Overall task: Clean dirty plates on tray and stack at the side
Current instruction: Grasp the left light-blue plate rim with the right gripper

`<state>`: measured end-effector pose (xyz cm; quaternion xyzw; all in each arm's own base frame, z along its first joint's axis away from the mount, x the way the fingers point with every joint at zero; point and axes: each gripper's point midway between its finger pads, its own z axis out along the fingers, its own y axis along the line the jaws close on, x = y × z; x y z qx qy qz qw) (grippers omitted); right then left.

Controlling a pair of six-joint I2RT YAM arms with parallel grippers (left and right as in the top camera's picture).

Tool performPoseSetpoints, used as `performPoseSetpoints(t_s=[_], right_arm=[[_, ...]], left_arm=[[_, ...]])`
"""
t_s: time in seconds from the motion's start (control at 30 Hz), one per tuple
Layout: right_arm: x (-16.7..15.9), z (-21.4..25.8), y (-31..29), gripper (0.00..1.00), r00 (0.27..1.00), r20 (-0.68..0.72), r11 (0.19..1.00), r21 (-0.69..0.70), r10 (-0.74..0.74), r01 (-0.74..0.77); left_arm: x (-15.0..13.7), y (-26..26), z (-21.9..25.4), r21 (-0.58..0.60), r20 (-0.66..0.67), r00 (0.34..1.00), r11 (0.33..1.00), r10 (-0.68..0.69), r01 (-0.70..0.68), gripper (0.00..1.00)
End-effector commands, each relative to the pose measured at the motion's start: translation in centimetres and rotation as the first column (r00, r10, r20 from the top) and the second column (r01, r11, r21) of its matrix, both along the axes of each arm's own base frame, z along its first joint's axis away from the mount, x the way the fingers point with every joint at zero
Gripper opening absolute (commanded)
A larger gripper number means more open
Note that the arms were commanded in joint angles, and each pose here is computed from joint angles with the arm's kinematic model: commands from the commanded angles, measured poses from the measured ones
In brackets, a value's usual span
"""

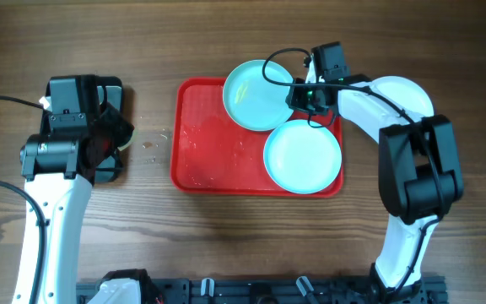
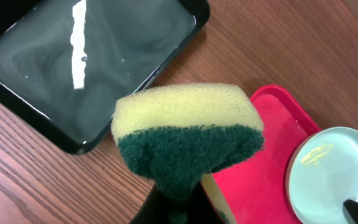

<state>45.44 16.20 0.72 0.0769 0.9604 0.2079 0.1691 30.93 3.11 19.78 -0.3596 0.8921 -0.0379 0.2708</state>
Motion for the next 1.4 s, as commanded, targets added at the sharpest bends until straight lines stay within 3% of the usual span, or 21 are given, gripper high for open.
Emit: performPoseSetpoints(t_s=[0.0,0.03,0.17,0.37,0.57,0.77,0.9,1.1,1.37], right_arm=[[-0.5,-1.9,1.2,0.12,0.999,-0.024,1.0,-0.012,0.024,-0.024],[-0.6,-1.9,1.6,0.05,0.999,-0.021,0.999,-0.014,0.034,-0.034],[-0.7,-1.5,3.4,0.04,0.997,0.008,0.997,-0.01,0.079,-0.079],[-2.0,-0.5,7.0,0.04,0.96,0.068,0.962,-0.01,0.272,-0.272],[-4.7,0.9,8.2,0.04,0.902,0.061,0.903,-0.067,0.428,-0.424],[-6.3,1.0,9.3,0.04,0.886,0.035,0.887,-0.023,0.462,-0.461],[-7.2,0.7,10.2,0.04,0.885,0.015,0.885,-0.038,0.465,-0.465],[-6.6,0.4,9.6,0.04,0.941,-0.021,0.939,-0.059,0.337,-0.338],[-6.6,0.3,9.3,0.04,0.948,-0.03,0.945,-0.07,0.318,-0.319]], left_arm=[[0.1,0.0,0.0,-0.013,0.006,1.0,1.0,0.01,-0.01,0.04],[0.1,0.0,0.0,-0.012,0.006,1.0,1.0,0.01,-0.01,0.04],[0.1,0.0,0.0,-0.016,0.005,1.0,1.0,0.008,-0.008,0.04],[0.4,-1.5,-0.9,-0.087,-0.017,0.999,0.995,-0.042,0.04,0.04],[1.8,-6.1,-3.6,-0.15,-0.073,0.957,0.952,-0.281,0.268,0.04],[3.9,-11.6,-6.4,-0.197,-0.073,0.905,0.895,-0.419,0.399,0.04],[4.5,-14.0,-9.3,-0.231,-0.123,0.892,0.887,-0.435,0.4,0.04],[4.9,-17.3,-13.6,-0.257,-0.176,0.854,0.861,-0.489,0.44,0.04],[4.5,-19.5,-18.3,-0.274,-0.252,0.819,0.85,-0.516,0.451,0.04]])
